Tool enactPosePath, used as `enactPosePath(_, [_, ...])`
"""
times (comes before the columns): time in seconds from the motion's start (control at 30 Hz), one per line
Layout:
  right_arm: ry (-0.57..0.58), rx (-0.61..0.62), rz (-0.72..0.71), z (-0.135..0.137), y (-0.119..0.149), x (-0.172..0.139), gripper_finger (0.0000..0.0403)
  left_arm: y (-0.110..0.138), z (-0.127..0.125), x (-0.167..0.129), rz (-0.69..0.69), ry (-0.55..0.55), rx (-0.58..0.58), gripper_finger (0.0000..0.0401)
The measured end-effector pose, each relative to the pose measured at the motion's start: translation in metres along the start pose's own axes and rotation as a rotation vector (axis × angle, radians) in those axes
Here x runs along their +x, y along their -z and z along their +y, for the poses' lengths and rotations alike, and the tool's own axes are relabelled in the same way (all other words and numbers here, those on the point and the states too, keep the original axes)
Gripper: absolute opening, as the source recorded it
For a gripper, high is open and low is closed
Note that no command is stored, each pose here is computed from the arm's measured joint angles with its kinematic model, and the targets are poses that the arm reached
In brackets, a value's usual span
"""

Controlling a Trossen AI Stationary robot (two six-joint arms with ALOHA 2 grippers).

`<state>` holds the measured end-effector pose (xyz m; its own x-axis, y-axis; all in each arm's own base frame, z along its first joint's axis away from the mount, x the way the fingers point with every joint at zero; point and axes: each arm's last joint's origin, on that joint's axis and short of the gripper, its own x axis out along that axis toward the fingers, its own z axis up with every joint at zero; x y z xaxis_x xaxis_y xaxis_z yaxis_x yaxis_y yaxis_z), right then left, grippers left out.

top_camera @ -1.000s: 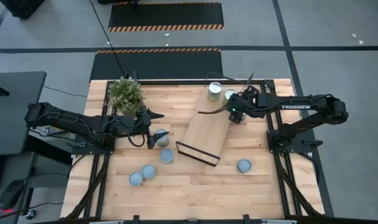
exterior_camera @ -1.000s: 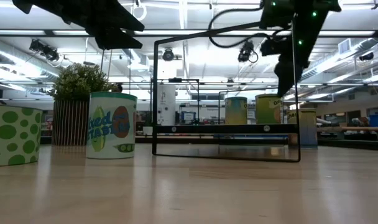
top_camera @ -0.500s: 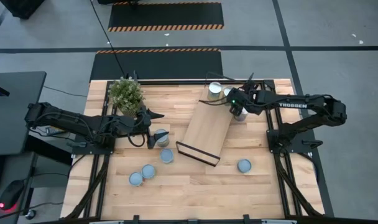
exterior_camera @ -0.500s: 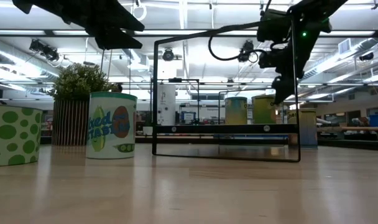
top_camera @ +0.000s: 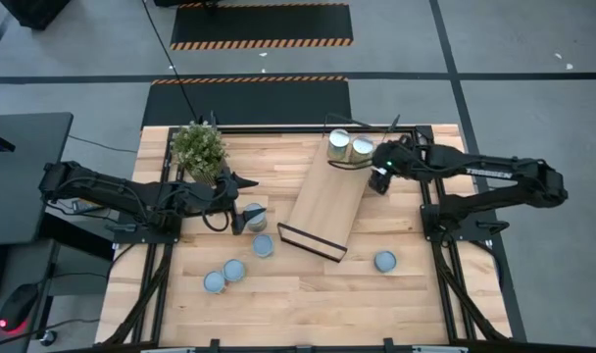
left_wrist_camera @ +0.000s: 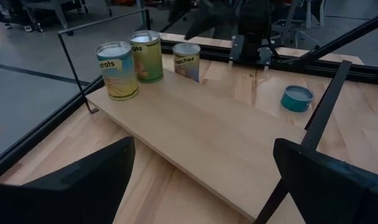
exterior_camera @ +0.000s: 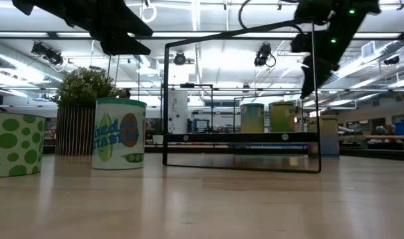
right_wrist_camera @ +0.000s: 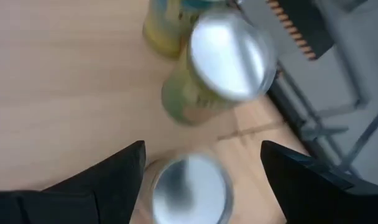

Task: Pick and place cans onto a shelf
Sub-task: Put the canned peaches on the shelf

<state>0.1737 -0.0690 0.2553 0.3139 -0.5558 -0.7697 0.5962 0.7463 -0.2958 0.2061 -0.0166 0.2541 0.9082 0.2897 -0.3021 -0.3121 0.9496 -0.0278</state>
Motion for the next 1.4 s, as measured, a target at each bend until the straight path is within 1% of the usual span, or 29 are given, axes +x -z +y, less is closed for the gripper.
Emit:
enactPosePath(0.13, [-0.027,0.013,0.045,-0.001,0.023,-0.004,0.0327,0.0,0.0,0.0,0.005,-0.001,-0.004,0.0389])
enactPosePath(0.3, [-0.125,0.026,0.104,-0.003,0.035,-0.012,0.0345,0.0,0.0,0.0,-0.001,0.0,-0.008,0.0389])
enactPosePath(0.4, [-0.182,0.008,0.111,-0.002,0.033,-0.011,0.0363,-0.001,0.0,0.0,-0.005,0.001,-0.01,0.0389])
enactPosePath(0.53, [-0.172,0.02,0.185,-0.003,0.031,0.003,0.0389,-0.001,0.0,0.0,-0.005,0.001,-0.009,0.0389])
enactPosePath(0.6, [-0.18,0.022,0.245,-0.004,0.029,0.011,0.0397,-0.001,0.0,0.0,-0.005,0.001,-0.004,0.0389])
enactPosePath(0.67, [-0.18,0.019,0.306,-0.005,0.023,0.013,0.0398,-0.001,0.0,0.0,-0.005,0.0,-0.002,0.0389])
enactPosePath(0.77, [-0.164,-0.001,0.361,-0.006,0.012,0.011,0.0397,-0.001,0.0,0.0,-0.005,0.0,-0.002,0.0389])
enactPosePath(0.9, [-0.09,-0.024,0.377,-0.007,-0.002,-0.001,0.0397,0.0,0.0,0.0,-0.005,0.0,-0.001,0.0389])
enactPosePath(1.0, [-0.096,-0.008,0.42,-0.01,-0.009,-0.003,0.0397,0.0,0.0,0.0,-0.005,0.0,-0.001,0.0389])
enactPosePath(1.07, [-0.102,-0.015,0.485,-0.014,-0.01,0.001,0.0397,0.0,0.0,0.0,-0.004,0.0,0.0,0.0389])
enactPosePath(1.2, [-0.114,-0.111,0.58,-0.016,-0.01,0.016,0.0399,0.0,0.0,0.0,-0.004,0.0,0.0,0.0389])
enactPosePath(1.3, [-0.123,-0.164,0.625,-0.018,-0.011,0.029,0.0399,0.0,0.0,0.0,-0.004,0.0,0.0,0.0389])
enactPosePath(1.4, [-0.133,-0.184,0.646,-0.02,-0.013,0.042,0.0399,0.0,0.0,0.0,-0.004,0.0,0.001,0.0389])
